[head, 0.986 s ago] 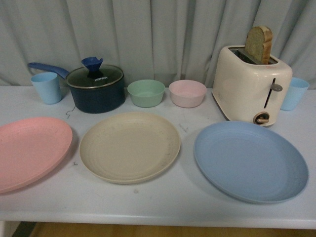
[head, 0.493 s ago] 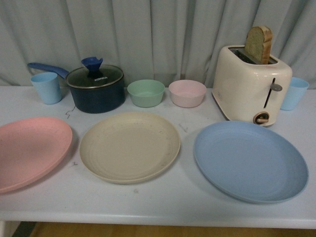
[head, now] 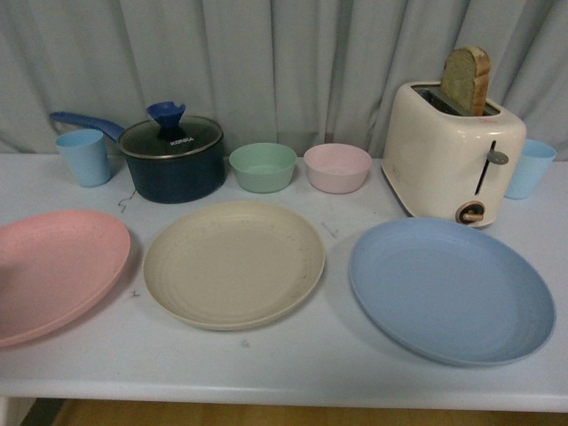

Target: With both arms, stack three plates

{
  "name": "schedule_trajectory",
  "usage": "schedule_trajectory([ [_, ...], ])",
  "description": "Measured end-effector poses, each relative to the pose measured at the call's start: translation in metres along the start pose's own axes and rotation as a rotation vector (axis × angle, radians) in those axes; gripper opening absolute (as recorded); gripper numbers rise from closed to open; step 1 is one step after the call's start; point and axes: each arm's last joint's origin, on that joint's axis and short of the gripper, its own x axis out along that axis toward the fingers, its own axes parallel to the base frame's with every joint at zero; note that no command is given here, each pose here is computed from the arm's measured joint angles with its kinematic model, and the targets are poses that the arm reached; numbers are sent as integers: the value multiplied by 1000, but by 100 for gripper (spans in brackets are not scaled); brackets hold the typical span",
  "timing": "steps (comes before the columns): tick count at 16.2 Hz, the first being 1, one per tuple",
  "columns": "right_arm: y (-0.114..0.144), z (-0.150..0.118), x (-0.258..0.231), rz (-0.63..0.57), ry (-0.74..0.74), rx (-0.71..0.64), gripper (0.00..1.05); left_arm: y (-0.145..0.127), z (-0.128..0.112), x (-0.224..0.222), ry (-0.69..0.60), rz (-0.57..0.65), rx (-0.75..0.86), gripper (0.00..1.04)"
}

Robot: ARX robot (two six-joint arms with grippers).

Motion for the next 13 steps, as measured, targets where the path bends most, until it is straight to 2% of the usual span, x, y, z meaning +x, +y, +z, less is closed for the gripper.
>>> schedule_trajectory([
  [2, 0, 0, 0, 0, 0, 0, 98, 10, -1, 9, 37, 8, -17, 98],
  [5, 0, 0, 0, 0, 0, 0, 98, 19, 12, 11, 29, -5, -32, 98],
  [9, 0, 0, 0, 0, 0, 0, 98, 23, -12, 25, 138, -2, -100, 98],
  [12, 0, 0, 0, 0, 0, 0, 98, 17, -13, 27, 167, 2, -95, 98],
  [13, 0, 0, 0, 0, 0, 0, 98, 12, -11, 29, 165, -10, -89, 89],
])
